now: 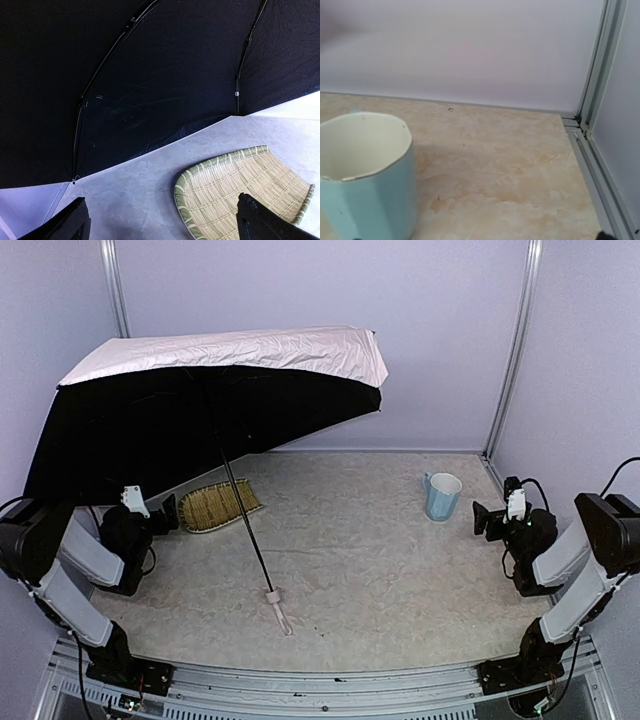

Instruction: Put away the umbrella

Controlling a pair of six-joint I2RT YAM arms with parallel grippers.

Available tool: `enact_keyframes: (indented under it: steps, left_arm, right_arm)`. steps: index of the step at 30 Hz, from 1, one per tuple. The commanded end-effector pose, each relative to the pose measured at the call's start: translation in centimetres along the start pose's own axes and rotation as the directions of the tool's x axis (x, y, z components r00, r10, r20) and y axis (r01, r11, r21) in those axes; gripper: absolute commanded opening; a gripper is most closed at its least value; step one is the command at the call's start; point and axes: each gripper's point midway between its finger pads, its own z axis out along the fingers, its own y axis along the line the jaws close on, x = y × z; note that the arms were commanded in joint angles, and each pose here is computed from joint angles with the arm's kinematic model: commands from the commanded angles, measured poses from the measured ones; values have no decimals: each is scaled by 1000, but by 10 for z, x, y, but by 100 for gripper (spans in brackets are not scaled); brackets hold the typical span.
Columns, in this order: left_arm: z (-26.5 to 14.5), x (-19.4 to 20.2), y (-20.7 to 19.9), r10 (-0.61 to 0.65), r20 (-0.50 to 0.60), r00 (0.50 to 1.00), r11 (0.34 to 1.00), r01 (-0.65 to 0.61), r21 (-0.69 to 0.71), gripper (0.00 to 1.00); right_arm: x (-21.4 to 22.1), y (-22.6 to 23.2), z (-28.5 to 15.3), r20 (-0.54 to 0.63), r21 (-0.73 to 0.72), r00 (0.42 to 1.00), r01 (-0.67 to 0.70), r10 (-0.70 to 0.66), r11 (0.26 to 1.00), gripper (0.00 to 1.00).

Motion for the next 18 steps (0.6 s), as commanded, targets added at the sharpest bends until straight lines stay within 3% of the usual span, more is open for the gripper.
enact_keyframes:
  steps: [1, 7, 10, 14, 18]
  left_arm:
    - [1, -11, 1, -9, 40, 999, 1000, 9, 0, 99]
    - [3, -10, 1, -10, 33, 999, 1000, 10, 8, 99]
    - [5, -18, -9, -8, 36, 999, 994, 4, 111, 99]
    - [-5, -50, -13, 55, 65, 996, 998, -53, -31, 99]
    - [-29, -70, -61, 60, 85, 995, 998, -61, 11, 98]
  right_arm:
    - [-9, 2, 4, 23, -1, 1000, 13, -13, 1000, 100]
    - [-10, 3, 4, 25, -6, 1000, 15, -15, 1000, 100]
    - [-15, 0, 7, 11, 0, 1000, 10, -10, 1000, 100]
    - [-35, -8, 17, -44, 26, 999, -20, 21, 999, 100]
    - [-64, 10, 17, -47, -93, 996, -80, 76, 992, 100]
